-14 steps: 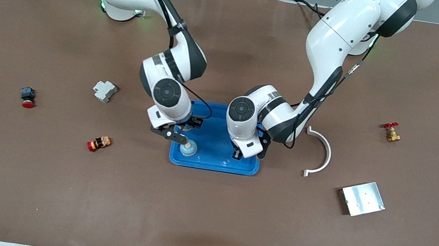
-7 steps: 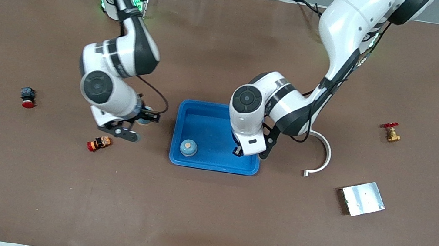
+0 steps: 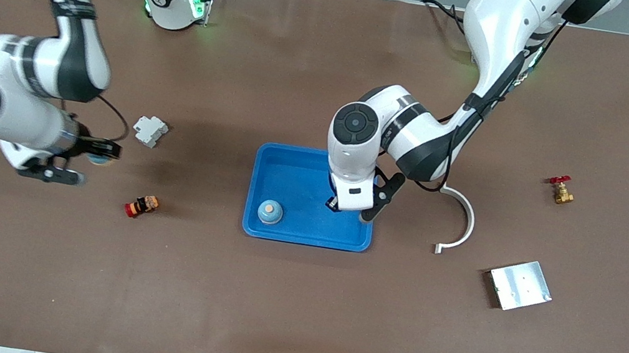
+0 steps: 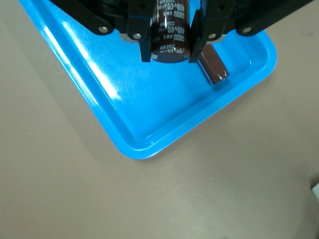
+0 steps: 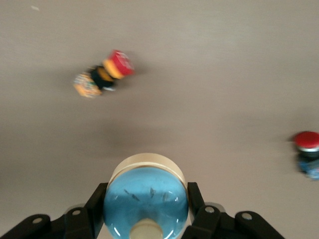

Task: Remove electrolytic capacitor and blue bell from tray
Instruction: 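Carry the bell with the right gripper while the left gripper carries the capacitor, then set the bell down with the right gripper while the left gripper releases the capacitor, then reach the right gripper into the tray and grasp the second blue bell, then lift the bell with the right gripper while the left gripper returns to the tray, then place the bell with the right gripper while the left gripper grasps the capacitor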

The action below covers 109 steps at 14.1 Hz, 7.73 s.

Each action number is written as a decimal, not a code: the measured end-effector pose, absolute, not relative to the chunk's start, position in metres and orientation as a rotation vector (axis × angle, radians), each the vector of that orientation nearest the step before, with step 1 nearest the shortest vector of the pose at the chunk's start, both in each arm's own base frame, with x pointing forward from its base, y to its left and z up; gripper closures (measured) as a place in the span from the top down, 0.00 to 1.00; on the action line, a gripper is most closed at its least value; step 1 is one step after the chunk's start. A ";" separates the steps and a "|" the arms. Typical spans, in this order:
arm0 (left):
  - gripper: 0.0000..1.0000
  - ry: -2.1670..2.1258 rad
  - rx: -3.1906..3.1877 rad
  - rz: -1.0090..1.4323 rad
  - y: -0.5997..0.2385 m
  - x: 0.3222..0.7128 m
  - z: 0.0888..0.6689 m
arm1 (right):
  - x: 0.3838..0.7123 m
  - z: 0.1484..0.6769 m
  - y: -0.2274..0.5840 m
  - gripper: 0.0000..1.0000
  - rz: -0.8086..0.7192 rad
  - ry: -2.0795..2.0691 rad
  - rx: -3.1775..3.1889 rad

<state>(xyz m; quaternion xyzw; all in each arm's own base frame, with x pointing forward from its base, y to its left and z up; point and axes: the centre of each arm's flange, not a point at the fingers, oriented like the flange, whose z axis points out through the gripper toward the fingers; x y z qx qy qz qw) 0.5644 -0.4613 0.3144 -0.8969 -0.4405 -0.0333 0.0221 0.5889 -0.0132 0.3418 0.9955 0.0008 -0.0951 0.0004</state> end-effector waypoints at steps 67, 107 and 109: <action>1.00 0.252 -3.145 -0.361 -0.183 0.530 0.185 | 0.616 0.202 0.412 1.00 -0.077 -1.212 2.970; 1.00 -2.084 -2.405 0.115 -0.427 0.510 0.213 | 0.625 0.258 -0.045 0.64 -0.234 -0.029 3.215; 1.00 -2.069 -2.405 0.123 -0.430 0.509 0.203 | 0.616 0.242 -0.066 0.64 -0.185 0.044 3.206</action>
